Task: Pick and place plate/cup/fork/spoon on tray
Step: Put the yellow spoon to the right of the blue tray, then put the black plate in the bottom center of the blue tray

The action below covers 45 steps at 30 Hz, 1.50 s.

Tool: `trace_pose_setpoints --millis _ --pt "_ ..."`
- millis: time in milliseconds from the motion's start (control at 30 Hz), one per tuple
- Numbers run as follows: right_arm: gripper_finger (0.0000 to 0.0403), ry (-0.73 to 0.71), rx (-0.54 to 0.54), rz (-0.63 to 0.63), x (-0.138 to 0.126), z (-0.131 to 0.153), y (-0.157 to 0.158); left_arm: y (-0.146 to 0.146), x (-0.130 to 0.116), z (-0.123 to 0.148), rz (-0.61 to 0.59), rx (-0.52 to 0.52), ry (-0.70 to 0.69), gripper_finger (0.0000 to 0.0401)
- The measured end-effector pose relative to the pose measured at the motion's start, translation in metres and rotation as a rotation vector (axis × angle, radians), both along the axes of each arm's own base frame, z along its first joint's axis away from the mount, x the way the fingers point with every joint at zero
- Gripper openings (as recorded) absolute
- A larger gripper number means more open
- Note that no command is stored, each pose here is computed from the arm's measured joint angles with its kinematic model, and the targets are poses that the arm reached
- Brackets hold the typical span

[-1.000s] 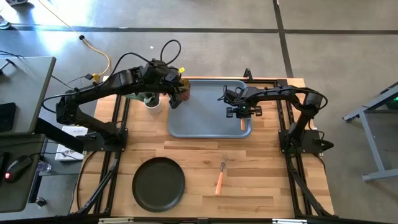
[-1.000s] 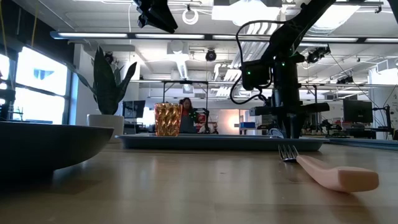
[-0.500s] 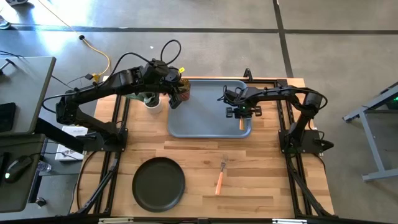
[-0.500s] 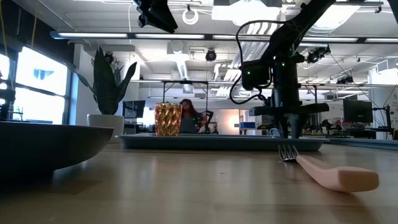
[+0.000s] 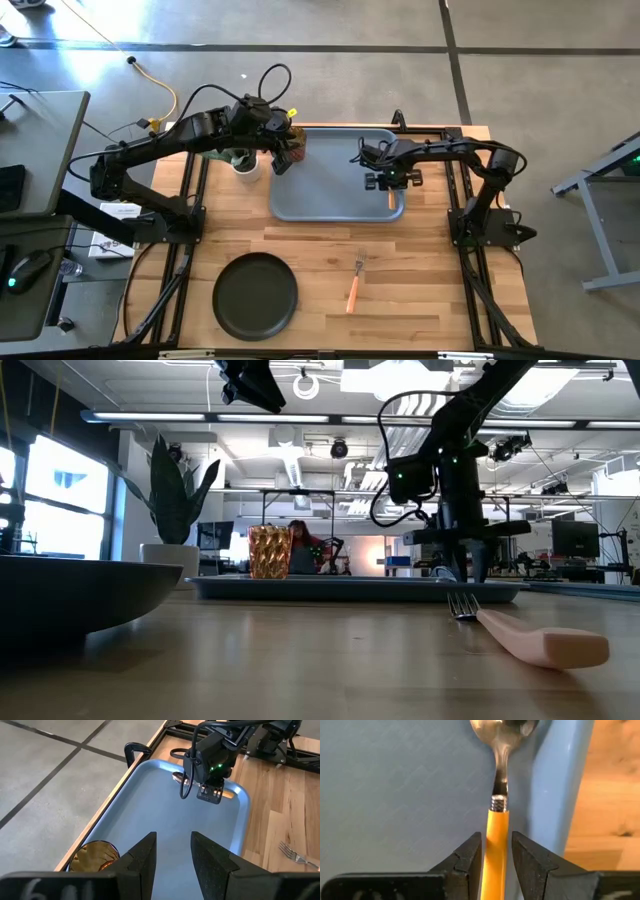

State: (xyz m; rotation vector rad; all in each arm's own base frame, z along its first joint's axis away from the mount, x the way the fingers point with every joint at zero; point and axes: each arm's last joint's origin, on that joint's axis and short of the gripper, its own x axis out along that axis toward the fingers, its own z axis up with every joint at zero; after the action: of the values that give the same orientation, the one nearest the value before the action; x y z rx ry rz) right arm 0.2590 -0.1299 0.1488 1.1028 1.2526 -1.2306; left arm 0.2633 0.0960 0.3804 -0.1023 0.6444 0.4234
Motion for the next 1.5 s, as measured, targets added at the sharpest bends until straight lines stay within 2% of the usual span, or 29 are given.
trace_pose_setpoints --millis 433,700,833,1200,1300,1500 --pt "0.0099 -0.041 -0.031 0.056 0.013 0.02 -0.006 0.0 0.0 0.0 0.006 -0.008 -0.003 0.011" --pt "0.0099 -0.062 -0.08 0.22 0.033 0.059 -0.005 -0.002 -0.005 -0.007 -0.001 -0.037 0.082 0.011" --pt "0.0099 -0.072 -0.15 0.298 0.047 0.086 0.005 -0.005 -0.013 -0.005 -0.004 -0.054 0.14 0.011" --pt "0.0099 -0.206 -0.313 0.439 0.081 0.149 0.052 -0.02 -0.046 0.04 -0.005 -0.101 0.225 0.011" --pt "0.0099 -0.242 -0.337 0.478 0.086 0.161 0.067 -0.029 -0.055 0.044 -0.024 -0.122 0.252 0.011" --pt "0.0099 -0.278 -0.358 0.538 0.088 0.183 0.091 -0.049 -0.069 0.038 -0.056 -0.228 0.352 0.011"
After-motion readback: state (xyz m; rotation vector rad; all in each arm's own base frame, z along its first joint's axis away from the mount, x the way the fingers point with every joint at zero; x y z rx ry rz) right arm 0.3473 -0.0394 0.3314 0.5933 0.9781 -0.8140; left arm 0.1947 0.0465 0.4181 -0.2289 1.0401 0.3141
